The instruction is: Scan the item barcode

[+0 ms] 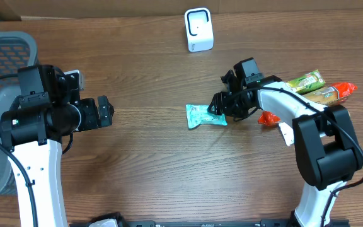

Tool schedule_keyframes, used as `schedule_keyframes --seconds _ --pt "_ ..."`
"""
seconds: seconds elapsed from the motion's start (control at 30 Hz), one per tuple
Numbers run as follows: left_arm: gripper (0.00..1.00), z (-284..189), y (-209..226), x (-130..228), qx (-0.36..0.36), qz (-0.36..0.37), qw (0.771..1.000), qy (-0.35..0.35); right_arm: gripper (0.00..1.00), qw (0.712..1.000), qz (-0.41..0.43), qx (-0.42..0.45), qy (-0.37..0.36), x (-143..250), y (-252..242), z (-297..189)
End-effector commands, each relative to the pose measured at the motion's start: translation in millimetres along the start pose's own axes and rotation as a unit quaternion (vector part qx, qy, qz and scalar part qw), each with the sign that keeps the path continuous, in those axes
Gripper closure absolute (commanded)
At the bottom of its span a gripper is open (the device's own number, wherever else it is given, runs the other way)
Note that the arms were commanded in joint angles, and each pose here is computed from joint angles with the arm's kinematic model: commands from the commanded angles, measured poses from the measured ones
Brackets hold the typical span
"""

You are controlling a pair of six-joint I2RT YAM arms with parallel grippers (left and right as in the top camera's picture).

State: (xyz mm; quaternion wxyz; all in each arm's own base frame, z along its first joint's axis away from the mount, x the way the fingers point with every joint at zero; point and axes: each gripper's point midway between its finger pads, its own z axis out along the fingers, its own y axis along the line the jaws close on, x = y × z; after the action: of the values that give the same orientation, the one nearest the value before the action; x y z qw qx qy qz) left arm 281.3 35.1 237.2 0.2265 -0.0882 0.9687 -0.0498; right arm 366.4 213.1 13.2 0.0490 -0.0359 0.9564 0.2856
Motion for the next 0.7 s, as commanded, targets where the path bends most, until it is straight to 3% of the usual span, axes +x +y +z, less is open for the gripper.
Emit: schedule_keyframes --seconds 0.0,0.07,0.27,0.47,0.67 --pt "0.0 -5 -2 -5 -0.001 0.007 1.0 -0.01 0.48 1.0 0.009 -0.004 0.013 3 -3 9" --pt "0.0 -5 -2 -5 -0.001 0.007 1.0 -0.01 0.54 1.0 0.01 -0.002 0.013 3 -4 9" --pt "0.01 -5 -2 -5 -0.001 0.007 1.0 -0.01 0.96 1.0 0.008 -0.016 0.017 4 1 8" --pt "0.0 -5 -2 -5 -0.001 0.007 1.0 -0.01 0.96 0.994 -0.003 -0.104 0.019 2 31 -11" --pt "0.0 -5 -2 -5 -0.001 0.007 1.0 -0.01 0.96 0.981 -0.059 -0.184 -0.027 -8 73 -71"
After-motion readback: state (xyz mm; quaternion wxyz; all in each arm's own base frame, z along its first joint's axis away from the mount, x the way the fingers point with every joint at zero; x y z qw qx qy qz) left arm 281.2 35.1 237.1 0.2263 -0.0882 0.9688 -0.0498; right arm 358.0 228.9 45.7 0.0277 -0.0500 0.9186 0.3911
